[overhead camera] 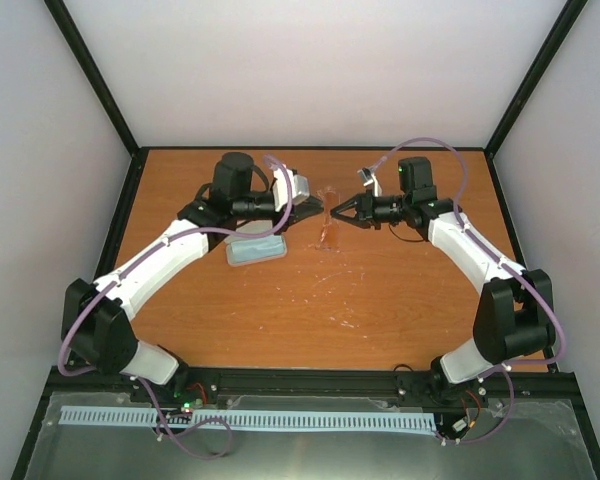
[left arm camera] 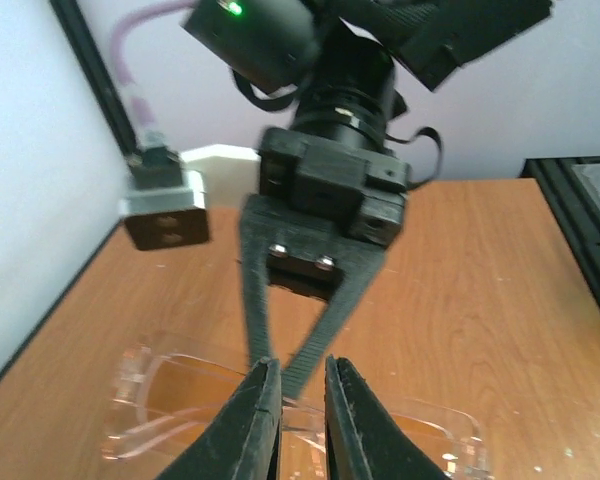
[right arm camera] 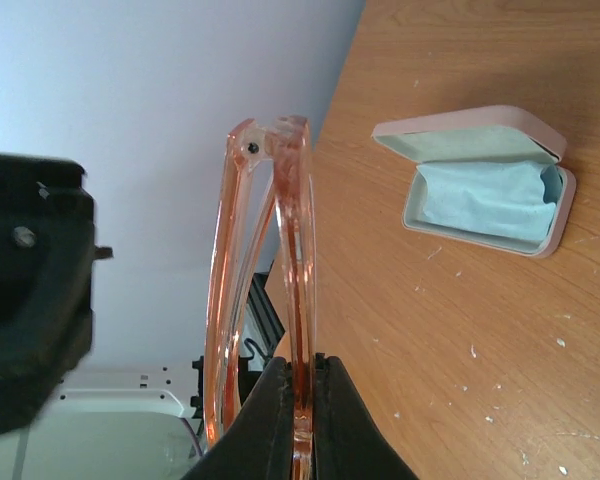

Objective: Organize the sunglasses
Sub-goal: Fold the sunglasses.

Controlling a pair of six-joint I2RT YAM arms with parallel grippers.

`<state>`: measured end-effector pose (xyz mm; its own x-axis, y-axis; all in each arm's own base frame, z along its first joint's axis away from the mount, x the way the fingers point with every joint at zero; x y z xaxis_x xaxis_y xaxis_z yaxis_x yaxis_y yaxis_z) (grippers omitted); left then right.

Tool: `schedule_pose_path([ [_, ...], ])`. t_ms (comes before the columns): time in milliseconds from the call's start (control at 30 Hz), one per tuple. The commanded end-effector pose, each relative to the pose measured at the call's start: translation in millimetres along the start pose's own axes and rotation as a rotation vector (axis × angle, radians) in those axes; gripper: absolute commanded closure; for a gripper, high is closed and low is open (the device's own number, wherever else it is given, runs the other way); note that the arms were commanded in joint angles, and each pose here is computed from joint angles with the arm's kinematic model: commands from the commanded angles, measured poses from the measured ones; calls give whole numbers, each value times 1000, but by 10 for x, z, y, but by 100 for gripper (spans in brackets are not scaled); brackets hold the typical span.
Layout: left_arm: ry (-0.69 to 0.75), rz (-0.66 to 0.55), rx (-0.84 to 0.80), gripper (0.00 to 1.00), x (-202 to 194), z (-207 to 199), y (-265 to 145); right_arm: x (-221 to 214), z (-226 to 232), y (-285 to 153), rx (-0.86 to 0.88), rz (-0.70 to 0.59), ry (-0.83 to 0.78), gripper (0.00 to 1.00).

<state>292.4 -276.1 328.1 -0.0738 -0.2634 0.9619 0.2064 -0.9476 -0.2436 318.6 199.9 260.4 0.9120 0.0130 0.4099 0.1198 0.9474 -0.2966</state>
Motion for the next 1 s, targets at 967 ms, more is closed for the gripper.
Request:
schedule_pose_path([
  [967,-17,35,87,45,-64,-125,-232,88,192,-98,-114,13,-83,97],
])
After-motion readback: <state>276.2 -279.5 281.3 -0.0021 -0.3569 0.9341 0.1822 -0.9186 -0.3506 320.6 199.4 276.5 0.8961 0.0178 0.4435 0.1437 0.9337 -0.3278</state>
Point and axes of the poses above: each gripper's point midway between its finger pads, its own y axis out along the fingers, its own z axis along the line the jaws close on, x = y × z, the point moved 5 cm from there along -y, back along the fingers, and after that the axes turned 3 degrees about -y, right-handed, at the moved point
